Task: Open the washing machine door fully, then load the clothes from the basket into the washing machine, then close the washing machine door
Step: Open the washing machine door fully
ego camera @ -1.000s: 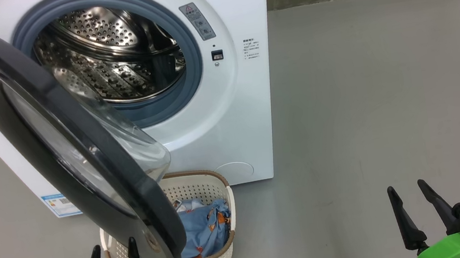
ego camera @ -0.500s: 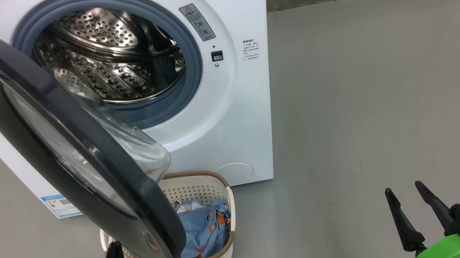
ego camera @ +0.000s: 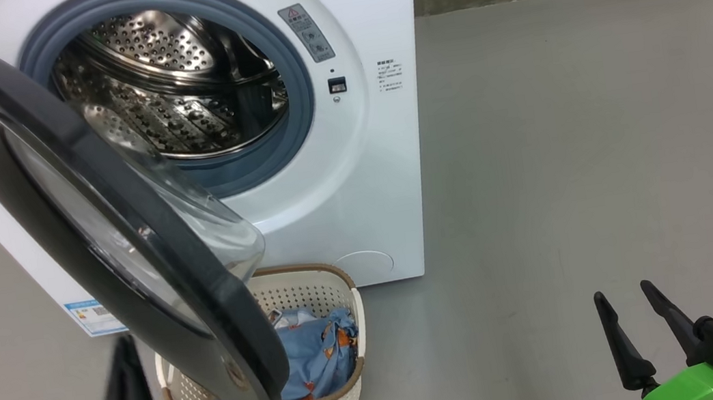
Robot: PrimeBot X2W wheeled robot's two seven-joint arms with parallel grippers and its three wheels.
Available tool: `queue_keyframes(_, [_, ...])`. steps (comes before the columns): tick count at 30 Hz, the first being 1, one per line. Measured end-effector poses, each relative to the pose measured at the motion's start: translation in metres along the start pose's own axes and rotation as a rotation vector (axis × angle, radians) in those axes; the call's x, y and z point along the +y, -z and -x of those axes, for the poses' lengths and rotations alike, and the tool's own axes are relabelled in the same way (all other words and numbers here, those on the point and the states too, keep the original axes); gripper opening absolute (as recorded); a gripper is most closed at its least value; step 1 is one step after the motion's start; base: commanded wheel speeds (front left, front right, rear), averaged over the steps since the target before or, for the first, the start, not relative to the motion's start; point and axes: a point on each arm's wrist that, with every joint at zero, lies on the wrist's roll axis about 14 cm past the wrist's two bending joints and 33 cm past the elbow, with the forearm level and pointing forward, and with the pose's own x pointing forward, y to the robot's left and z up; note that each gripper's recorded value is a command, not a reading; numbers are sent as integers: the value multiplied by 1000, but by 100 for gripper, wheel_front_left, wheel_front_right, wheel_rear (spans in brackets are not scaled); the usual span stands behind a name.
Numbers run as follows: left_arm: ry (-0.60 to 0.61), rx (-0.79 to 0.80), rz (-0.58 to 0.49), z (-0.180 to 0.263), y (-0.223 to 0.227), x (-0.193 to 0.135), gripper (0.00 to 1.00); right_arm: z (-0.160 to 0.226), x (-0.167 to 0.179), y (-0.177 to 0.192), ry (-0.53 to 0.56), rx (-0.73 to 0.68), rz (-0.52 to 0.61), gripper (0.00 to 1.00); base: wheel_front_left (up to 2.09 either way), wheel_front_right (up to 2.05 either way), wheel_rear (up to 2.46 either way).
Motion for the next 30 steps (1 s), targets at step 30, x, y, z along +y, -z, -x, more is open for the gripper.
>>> queue_keyframes(30, [348, -224, 74, -22, -71, -111, 0, 9, -3, -6, 24, -20, -13, 100, 0, 0, 0])
